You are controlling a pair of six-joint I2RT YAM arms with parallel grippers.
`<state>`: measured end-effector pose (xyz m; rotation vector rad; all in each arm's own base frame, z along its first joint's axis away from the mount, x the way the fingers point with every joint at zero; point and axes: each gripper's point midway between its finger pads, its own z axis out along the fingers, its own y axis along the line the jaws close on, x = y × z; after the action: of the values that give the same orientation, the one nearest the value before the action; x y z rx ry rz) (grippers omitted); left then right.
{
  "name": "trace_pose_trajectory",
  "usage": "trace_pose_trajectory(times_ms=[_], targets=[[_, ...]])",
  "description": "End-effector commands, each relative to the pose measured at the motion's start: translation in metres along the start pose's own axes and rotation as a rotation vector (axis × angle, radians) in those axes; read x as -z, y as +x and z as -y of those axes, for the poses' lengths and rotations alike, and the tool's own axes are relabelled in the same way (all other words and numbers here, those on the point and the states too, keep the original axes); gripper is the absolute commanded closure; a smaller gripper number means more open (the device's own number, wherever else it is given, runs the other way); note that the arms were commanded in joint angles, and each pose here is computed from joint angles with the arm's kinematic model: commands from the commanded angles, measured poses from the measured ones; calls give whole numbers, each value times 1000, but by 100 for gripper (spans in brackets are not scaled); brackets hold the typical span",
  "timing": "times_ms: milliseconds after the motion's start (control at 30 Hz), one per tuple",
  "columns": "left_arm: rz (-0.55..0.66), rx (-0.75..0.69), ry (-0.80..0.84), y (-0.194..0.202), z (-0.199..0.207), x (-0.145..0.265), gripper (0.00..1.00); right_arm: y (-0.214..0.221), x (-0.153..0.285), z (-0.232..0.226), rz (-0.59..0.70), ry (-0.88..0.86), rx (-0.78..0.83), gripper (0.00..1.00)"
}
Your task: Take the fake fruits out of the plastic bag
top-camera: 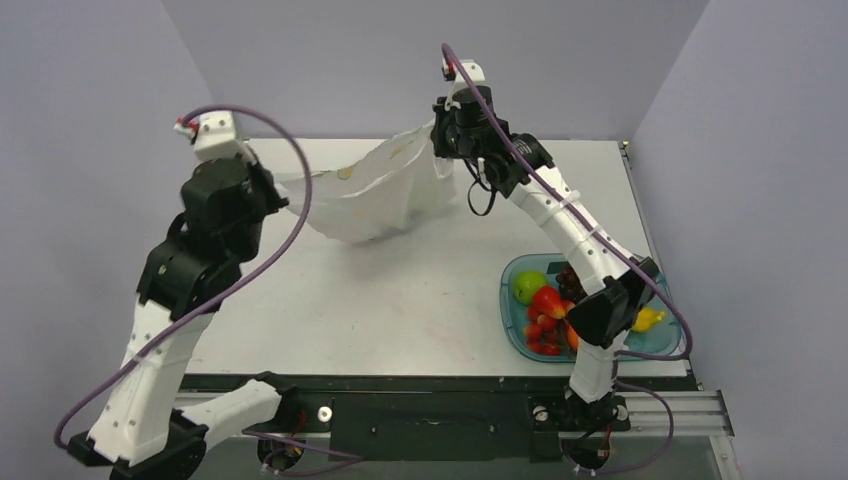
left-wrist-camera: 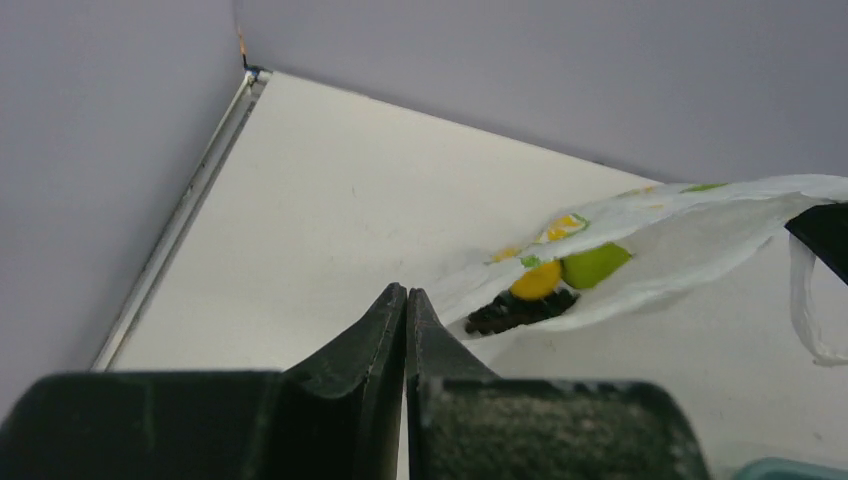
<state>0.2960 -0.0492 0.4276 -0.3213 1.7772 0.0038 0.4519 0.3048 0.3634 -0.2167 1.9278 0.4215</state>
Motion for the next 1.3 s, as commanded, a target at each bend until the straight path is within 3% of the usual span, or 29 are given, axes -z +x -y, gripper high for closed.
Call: trace_pose_trajectory(times_ms=[0,67,100,133,167,200,267,433,467,567,600,833,933,1033,1267], targets=[[27,136,97,21,-38,61,100,39,51,-3,-55,-67,-4,100],[-153,153,171,114,-36,60,100,94,56,-1,-145,-77,9,100],[-158,243,206,127,-41,74,100,109,58,1,-164,-75,15,100],[-268,233,219,174,-41,73,100,144,63,3,-229,-73,36,100],[-273,322,242,183,-44,85,100,177,65,8,-292,-59,59,100],[-360,332,230,217,-47,87,100,189,71,3,-312,-73,84,100],[-369,442,287,230,-49,106,100,218,79,7,-366,-38,134,100],[-322,470,352,211,-57,130,97,232,97,8,-387,-23,205,100],[-308,458,369,200,-56,135,84,227,99,9,-373,-18,210,100],[-321,402,398,184,-51,142,59,218,106,12,-355,-11,225,100],[-325,365,418,175,-46,145,58,217,107,13,-351,-8,228,100],[-328,141,543,113,-8,145,54,216,114,15,-359,-12,247,90],[-463,36,605,125,33,115,55,215,117,13,-350,-24,247,86],[-526,20,707,144,72,91,55,211,119,14,-332,-22,240,83],[-519,-87,669,188,116,33,49,215,121,15,-313,-36,216,70]])
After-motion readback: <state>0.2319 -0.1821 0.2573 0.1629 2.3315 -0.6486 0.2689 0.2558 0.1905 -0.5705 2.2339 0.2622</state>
